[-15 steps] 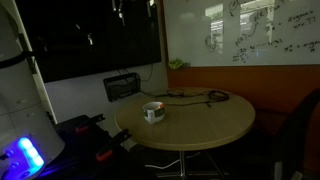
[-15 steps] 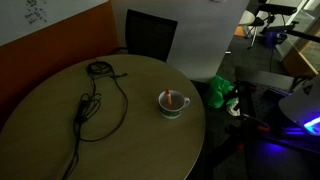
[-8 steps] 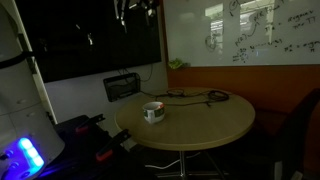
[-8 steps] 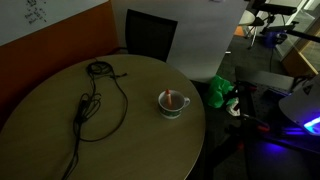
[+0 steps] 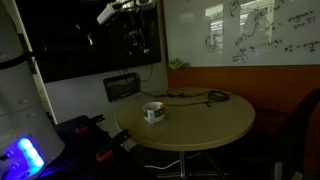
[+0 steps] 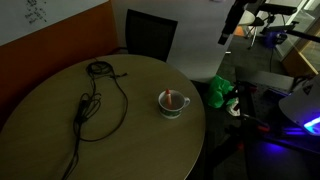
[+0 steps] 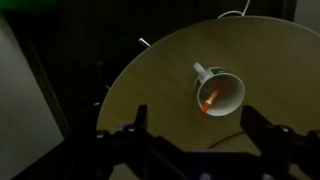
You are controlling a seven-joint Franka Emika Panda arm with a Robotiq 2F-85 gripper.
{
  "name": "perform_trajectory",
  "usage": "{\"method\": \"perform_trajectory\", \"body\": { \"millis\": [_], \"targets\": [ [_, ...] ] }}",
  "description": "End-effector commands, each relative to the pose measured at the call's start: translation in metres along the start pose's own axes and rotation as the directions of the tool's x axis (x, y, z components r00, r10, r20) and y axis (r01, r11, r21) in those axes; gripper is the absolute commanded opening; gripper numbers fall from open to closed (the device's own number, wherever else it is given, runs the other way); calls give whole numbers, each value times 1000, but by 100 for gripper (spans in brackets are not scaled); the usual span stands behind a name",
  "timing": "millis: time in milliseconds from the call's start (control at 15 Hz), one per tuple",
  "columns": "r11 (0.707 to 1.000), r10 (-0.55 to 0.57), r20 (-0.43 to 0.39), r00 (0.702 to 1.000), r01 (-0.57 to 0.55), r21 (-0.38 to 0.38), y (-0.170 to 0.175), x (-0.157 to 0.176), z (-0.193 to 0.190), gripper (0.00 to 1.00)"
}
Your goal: Take the marker out of the mug and put it on the table
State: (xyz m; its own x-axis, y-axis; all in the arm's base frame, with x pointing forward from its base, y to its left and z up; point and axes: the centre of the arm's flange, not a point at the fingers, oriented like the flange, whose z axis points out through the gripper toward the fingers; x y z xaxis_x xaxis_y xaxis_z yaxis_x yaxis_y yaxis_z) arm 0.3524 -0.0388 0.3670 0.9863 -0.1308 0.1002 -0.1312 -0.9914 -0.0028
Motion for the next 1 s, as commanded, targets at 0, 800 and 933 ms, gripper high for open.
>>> {"method": "perform_trajectory", "body": {
  "millis": [0, 800, 933],
  "targets": [
    [991, 133, 34, 991, -133, -5, -27, 19, 46, 100],
    [979, 202, 86, 976, -201, -30, -62, 36, 103, 100],
    [979, 202, 86, 976, -200, -30, -62, 36, 103, 100]
  ]
}}
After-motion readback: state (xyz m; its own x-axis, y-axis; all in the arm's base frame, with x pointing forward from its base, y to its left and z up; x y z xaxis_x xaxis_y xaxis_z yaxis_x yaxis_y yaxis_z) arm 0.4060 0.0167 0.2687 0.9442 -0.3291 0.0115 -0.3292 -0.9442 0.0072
